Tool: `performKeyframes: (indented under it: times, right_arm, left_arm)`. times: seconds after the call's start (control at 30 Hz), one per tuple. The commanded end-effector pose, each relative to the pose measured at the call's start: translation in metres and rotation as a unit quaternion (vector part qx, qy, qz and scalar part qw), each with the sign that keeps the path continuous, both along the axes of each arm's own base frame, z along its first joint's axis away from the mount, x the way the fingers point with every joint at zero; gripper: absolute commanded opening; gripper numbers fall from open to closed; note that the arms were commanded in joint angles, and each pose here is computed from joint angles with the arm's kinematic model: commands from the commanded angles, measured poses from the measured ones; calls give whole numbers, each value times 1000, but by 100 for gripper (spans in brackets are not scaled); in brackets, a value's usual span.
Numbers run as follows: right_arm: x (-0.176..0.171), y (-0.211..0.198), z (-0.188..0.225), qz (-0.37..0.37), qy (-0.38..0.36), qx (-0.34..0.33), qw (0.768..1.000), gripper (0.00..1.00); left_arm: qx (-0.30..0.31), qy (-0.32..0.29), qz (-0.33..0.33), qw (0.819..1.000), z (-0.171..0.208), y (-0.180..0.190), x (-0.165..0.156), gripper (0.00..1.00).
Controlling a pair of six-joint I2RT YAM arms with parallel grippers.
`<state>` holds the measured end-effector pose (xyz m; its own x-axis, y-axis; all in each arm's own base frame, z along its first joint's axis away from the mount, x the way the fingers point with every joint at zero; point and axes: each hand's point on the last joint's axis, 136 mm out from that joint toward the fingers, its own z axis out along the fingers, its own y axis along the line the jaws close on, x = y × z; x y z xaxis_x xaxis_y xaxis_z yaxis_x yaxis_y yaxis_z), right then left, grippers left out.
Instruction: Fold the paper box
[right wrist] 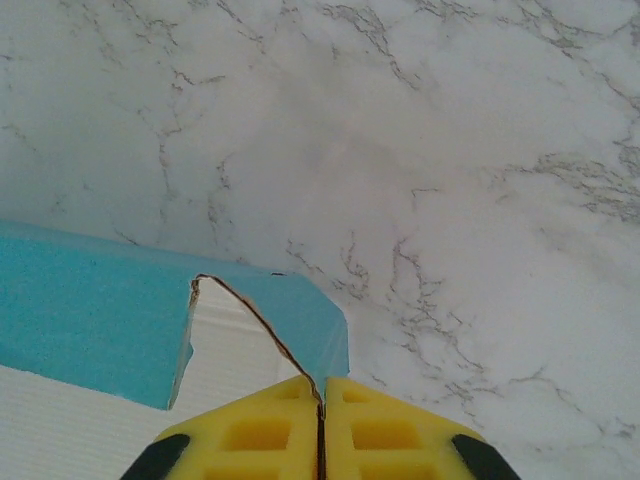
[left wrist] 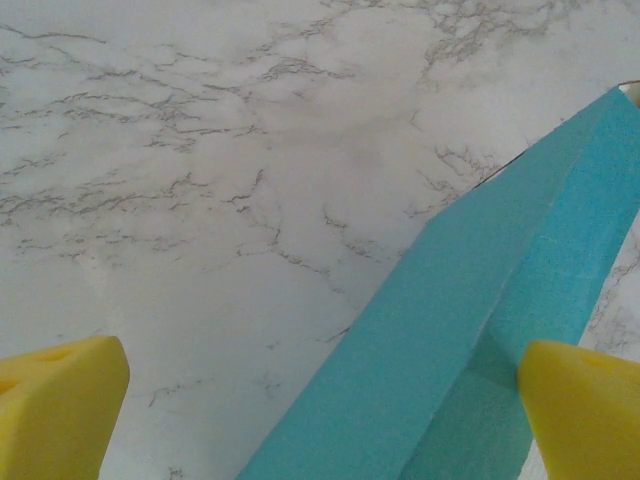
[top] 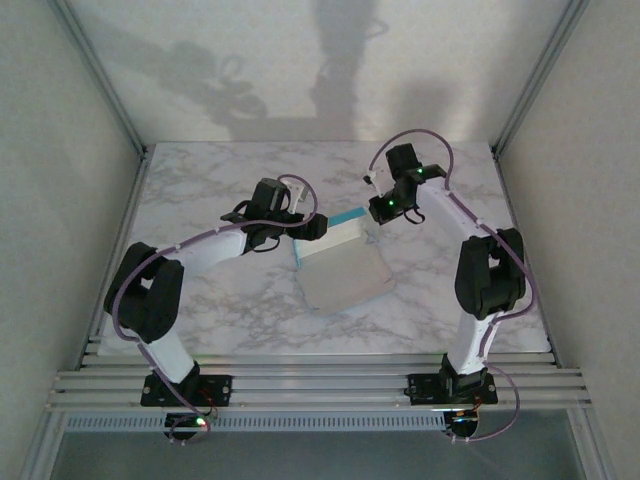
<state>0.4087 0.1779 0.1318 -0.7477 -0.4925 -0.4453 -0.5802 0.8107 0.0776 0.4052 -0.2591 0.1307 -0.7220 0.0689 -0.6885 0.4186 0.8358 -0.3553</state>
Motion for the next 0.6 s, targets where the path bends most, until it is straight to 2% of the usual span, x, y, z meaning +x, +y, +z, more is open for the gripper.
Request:
performKeyframes:
  times: [0.0,0.27,0.57]
  right_arm:
    - [-7,4,19,-1,-19,6,1000,5]
    - [-24,15,27,2,-11,15,1000,0]
    - [-42,26,27,-6,7,35,999,1]
  left_arm:
    - [26,33,-7,999,-24,2,-13,99]
    - [29,36,-5,999,-27,3,-14,99]
    - [26,32,-8,999,-21,-2,-13,99]
